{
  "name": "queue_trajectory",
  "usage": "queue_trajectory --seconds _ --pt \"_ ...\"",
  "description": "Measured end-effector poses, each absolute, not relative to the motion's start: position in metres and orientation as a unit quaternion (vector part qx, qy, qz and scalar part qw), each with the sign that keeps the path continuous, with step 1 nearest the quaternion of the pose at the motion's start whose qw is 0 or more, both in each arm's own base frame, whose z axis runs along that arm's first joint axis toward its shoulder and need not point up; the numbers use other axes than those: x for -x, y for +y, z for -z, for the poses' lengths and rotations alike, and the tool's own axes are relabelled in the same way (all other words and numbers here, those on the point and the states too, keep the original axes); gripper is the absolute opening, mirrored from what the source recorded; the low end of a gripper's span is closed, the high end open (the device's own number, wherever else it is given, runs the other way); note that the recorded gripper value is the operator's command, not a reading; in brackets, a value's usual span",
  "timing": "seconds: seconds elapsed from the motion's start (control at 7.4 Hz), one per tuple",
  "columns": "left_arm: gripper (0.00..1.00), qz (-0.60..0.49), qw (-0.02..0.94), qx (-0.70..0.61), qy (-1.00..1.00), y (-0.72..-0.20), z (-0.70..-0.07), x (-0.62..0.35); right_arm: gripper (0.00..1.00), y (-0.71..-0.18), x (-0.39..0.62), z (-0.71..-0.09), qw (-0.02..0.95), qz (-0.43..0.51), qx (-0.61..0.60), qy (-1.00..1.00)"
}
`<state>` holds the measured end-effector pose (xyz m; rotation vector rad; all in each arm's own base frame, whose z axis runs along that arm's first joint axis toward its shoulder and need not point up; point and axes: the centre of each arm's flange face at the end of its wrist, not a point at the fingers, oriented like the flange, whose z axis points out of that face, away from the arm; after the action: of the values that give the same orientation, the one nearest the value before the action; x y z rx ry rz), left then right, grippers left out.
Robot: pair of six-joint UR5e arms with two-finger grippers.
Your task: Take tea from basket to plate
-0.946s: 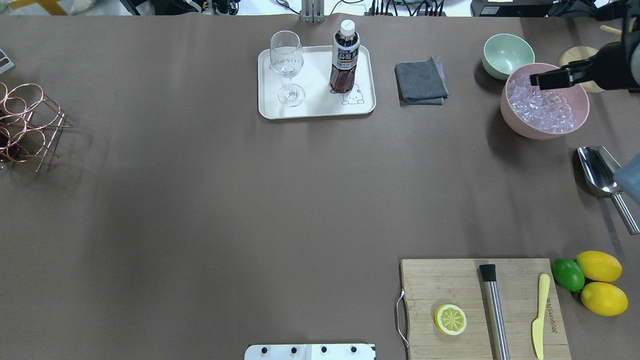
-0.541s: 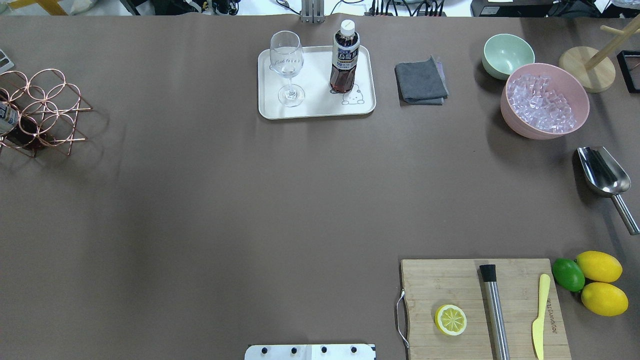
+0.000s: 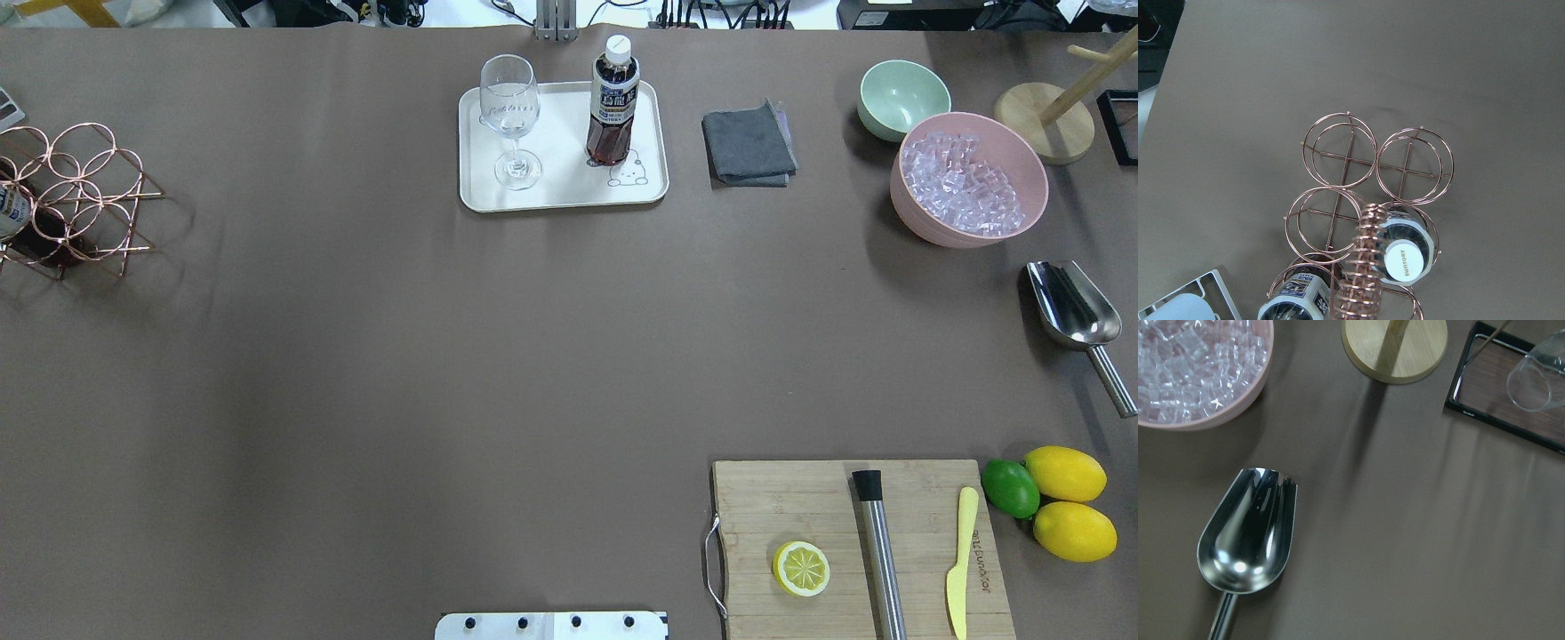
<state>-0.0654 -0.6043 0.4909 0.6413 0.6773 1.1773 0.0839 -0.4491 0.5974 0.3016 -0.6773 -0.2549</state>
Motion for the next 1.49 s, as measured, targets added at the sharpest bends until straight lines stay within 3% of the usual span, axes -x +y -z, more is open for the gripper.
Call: queue_trajectory --seconds 0.81,1.49 --pt "0.98 -0.426 0.803 -0.23 0.347 -0.557 -0.547 0.157 1.0 -0.418 -0.103 -0.658 0.919 0.079 -0.042 -0.384" --pt "0.98 -0.057 0.904 -0.048 0.421 -0.512 -0.605 0.168 1.0 -0.405 -0.104 -0.686 0.918 0.048 0.01 -0.394"
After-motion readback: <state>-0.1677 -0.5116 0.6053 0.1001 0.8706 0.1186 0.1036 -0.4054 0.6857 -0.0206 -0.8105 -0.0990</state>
